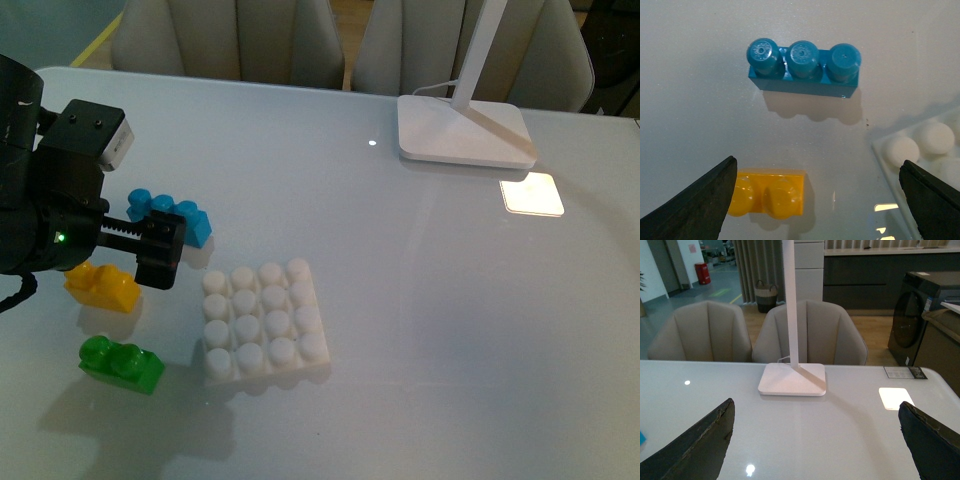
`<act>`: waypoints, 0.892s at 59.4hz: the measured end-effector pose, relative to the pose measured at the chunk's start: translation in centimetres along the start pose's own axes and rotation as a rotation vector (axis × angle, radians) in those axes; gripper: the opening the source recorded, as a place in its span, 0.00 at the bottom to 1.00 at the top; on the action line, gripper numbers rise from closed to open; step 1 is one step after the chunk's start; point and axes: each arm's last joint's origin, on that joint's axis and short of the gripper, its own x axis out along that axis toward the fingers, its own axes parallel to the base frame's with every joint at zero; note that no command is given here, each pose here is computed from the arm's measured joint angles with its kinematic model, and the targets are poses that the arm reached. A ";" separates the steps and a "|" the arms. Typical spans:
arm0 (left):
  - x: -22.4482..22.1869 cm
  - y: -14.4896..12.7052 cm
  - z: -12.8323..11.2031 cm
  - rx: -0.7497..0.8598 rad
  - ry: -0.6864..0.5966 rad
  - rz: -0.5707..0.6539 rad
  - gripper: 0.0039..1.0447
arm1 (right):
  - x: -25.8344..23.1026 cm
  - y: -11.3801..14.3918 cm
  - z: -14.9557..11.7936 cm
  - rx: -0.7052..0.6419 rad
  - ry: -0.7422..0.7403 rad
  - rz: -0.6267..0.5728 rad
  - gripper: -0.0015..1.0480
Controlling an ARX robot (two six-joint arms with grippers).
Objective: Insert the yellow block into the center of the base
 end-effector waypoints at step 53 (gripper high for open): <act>2.0 3.4 -2.6 -0.011 0.101 0.072 0.93 | 0.0 0.0 0.0 0.000 0.000 0.000 0.92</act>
